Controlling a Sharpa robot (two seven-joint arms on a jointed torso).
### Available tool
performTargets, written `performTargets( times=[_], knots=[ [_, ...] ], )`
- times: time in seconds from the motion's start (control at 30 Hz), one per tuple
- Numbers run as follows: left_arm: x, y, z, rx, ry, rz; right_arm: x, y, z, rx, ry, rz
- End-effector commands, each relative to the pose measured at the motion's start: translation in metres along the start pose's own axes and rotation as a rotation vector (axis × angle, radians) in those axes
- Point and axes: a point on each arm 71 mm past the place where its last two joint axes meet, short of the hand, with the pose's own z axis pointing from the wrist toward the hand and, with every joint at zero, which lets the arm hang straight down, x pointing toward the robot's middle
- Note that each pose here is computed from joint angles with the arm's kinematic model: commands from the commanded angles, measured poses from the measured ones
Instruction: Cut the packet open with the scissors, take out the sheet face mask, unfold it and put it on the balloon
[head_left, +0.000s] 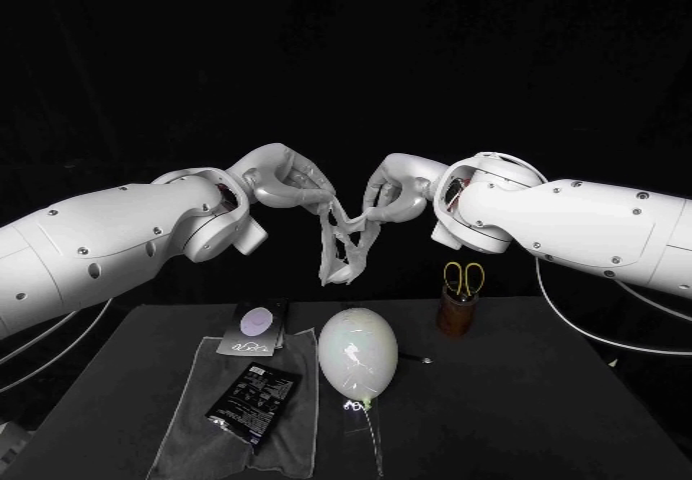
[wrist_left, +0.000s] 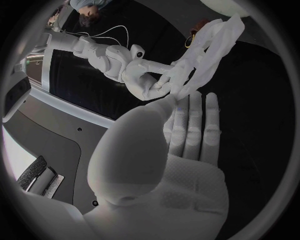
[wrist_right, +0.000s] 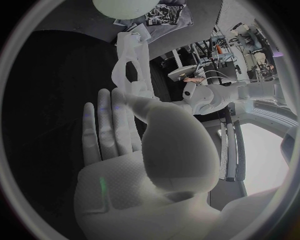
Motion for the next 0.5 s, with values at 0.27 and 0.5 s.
performTargets(
  times=[0.27, 0.5],
  knots=[
    [0.0122, 0.0177, -0.0087, -0.028, 0.008, -0.037, 0.016, -0.011, -0.007, 0.024, 0.021, 0.046],
    [0.0092, 0.025, 0.0044, -0.033, -0.017, -0.045, 0.011, -0.018, 0.007, 0.039, -0.056, 0.062]
  ],
)
